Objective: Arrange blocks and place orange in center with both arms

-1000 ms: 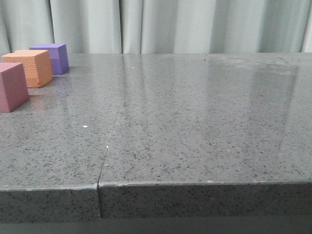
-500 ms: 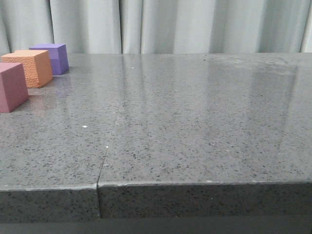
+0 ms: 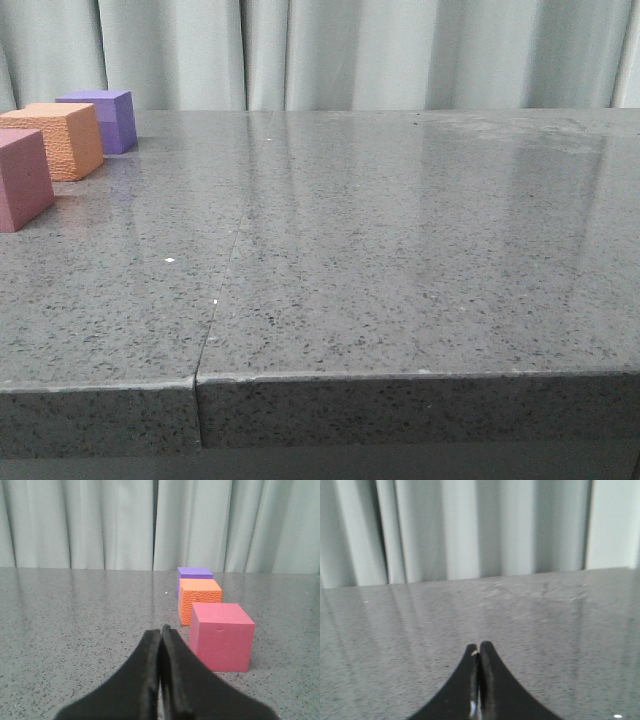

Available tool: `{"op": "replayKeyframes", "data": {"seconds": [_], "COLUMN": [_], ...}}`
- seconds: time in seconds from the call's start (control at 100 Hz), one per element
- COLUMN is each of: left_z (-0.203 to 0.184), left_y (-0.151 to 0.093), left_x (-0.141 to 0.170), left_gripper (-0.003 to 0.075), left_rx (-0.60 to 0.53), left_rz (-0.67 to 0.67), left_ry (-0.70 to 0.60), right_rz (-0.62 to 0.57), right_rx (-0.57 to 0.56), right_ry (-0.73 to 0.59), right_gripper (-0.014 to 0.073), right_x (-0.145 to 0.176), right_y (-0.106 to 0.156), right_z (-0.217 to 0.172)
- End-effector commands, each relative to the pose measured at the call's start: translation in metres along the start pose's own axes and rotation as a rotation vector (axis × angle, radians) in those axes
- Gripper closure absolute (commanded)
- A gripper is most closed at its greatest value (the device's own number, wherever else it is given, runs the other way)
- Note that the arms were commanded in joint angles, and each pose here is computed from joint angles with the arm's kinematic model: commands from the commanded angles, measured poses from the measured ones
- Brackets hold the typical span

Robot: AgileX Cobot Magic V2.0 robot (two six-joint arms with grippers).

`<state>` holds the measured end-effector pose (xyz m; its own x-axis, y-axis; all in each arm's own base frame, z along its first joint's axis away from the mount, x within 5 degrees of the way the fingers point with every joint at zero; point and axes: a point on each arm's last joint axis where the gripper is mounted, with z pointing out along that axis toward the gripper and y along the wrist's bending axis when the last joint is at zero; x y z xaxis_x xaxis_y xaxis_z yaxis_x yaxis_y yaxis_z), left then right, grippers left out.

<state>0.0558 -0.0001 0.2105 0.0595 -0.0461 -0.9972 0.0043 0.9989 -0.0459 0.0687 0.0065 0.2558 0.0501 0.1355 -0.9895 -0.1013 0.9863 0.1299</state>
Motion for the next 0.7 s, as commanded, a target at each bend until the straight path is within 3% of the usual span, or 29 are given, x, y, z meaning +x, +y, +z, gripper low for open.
{"op": "replayKeyframes", "data": {"seconds": [0.0, 0.42, 0.69], "left_z": [-0.001, -0.001, -0.001], "left_y": [0.001, 0.001, 0.001], "left_x": [0.005, 0.005, 0.005], "left_gripper": [0.0741, 0.0741, 0.0741], "left_rx": [-0.001, -0.001, -0.001], "left_rz": [-0.010, -0.010, -0.010], "left_ry": [-0.068, -0.068, -0.068], "right_rz": [-0.040, -0.031, -0.032], "right_rx": [0.025, 0.087, 0.087], "right_ry": [-0.131, -0.099, -0.097], "right_gripper": [0.0665, 0.0665, 0.0665], "right_x": [-0.009, 0.036, 0.039], "right_y": [-0.001, -0.011, -0.010], "right_z": [-0.006, -0.013, -0.018]}}
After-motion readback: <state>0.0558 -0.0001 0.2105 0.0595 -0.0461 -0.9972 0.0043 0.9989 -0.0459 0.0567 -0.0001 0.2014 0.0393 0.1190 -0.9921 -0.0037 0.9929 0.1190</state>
